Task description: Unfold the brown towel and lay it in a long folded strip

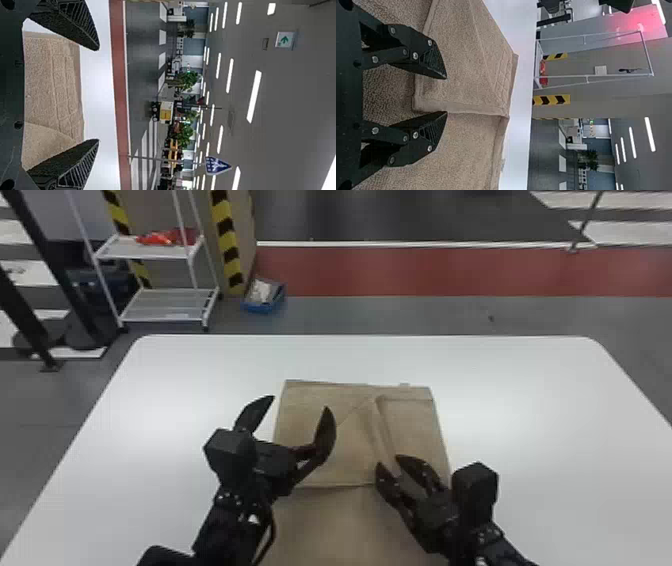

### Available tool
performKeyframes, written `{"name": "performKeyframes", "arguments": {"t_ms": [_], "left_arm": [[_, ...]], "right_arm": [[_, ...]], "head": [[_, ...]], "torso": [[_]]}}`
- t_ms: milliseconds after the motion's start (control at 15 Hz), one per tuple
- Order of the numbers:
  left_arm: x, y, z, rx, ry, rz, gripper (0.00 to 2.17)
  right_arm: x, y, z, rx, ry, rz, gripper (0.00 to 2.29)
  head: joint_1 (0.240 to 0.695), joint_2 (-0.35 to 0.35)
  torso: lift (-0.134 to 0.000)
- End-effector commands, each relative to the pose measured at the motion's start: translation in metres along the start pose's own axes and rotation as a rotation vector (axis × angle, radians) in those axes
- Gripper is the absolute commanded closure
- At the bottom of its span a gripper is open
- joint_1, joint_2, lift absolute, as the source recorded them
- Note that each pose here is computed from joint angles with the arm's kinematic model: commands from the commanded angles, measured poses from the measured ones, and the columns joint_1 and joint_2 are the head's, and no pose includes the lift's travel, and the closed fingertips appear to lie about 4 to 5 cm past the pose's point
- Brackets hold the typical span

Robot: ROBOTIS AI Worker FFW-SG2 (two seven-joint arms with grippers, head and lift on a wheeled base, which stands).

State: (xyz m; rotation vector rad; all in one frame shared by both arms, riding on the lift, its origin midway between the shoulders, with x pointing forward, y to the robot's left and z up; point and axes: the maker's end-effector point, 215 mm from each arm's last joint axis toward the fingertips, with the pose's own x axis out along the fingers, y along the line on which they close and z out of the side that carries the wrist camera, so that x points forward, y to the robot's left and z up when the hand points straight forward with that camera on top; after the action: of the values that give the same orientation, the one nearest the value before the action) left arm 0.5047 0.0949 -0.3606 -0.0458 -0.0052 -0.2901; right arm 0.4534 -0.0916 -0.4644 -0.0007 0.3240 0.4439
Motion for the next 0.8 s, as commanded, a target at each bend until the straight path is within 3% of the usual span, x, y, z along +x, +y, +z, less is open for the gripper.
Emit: {"name": "performKeyframes", "arguments": {"t_ms": [0, 200, 467, 733], "left_arm": [[0.000, 0.000, -0.003, 0.000, 0.005, -0.001, 0.05], [0.001, 0.000, -0.003, 0.001, 0.005, -0.002, 0.05], [0.003, 0.001, -0.005, 0.003, 0.009, -0.001, 0.05], [0.006, 0.010, 0.000, 0.009, -0.006, 0.018, 0.05]], "right_arm": [[0.000, 0.000, -0.001, -0.002, 0.008, 0.002, 0.85], [0.000, 0.000, 0.000, -0.001, 0.006, 0.002, 0.88], [-0.001, 0.001, 0.010, -0.006, -0.006, 0.014, 1.64], [-0.016, 0.000, 0.041, -0.011, -0.064, 0.011, 1.68]], "head": [[0.695, 0.003], [0.695, 0.003], [0.695, 0.004], [0.695, 0.008]], "torso": [[-0.120], [-0.120], [-0.120], [-0.120]]}}
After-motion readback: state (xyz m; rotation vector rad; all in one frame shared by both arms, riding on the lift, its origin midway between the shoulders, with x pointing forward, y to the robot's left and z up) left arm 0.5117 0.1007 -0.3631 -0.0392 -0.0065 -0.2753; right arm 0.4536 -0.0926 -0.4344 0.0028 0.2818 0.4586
